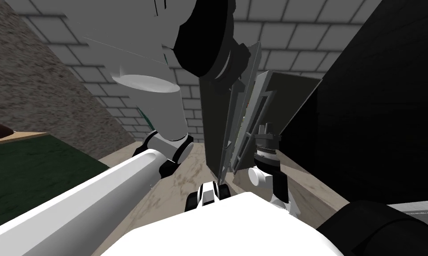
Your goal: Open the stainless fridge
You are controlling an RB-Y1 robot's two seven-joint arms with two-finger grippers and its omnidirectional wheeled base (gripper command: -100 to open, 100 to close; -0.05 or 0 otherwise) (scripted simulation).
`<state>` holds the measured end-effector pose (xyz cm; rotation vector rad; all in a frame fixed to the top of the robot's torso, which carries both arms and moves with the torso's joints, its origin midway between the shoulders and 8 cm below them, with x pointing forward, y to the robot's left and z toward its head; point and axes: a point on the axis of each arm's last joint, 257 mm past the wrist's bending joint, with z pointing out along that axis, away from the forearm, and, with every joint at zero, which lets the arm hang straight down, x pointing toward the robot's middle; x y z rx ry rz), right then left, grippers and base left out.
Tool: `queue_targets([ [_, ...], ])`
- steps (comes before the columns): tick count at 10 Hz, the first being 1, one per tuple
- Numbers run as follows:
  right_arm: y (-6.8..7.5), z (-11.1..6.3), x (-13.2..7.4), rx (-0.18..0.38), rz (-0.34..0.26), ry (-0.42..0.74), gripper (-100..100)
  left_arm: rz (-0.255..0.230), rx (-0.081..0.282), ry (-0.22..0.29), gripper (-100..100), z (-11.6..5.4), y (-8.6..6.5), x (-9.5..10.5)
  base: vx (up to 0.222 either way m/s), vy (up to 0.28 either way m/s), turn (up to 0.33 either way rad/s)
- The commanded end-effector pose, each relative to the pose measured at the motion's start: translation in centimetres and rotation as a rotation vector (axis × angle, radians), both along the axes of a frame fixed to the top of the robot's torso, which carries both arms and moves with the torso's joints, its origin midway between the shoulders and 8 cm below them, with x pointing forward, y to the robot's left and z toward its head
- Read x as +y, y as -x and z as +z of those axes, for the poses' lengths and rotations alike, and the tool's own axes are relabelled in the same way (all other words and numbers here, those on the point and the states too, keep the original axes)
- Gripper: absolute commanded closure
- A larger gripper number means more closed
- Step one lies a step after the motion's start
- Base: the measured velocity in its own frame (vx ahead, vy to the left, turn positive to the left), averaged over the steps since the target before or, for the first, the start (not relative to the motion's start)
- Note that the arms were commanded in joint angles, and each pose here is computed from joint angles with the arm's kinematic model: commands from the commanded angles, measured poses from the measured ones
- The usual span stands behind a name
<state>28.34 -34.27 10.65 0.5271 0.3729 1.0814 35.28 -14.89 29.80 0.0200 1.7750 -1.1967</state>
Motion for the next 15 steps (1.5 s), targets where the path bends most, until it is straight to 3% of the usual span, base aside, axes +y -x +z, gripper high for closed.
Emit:
queue_targets([
  [1,0.0,0.0,0.0,0.0,0.0,0.0,0,-0.023,0.002,-0.004,100,0.0,0.6,-0.3,-0.061,0.192,-0.016],
  [2,0.0,0.0,0.0,0.0,0.0,0.0,0,-0.073,0.001,-0.005,100,0.1,1.7,-0.8,0.039,0.176,-0.283],
  [3,0.0,0.0,0.0,0.0,0.0,0.0,0,-0.073,0.001,-0.005,100,0.1,1.7,-0.8,0.031,0.183,-0.272],
  [6,0.0,0.0,0.0,0.0,0.0,0.0,0,-0.146,0.001,-0.009,100,0.0,3.4,-1.4,0.008,0.185,-0.197],
  [15,0.0,0.0,0.0,0.0,0.0,0.0,0,-0.146,0.001,-0.009,100,0.0,3.4,-1.4,0.002,0.009,-0.013],
])
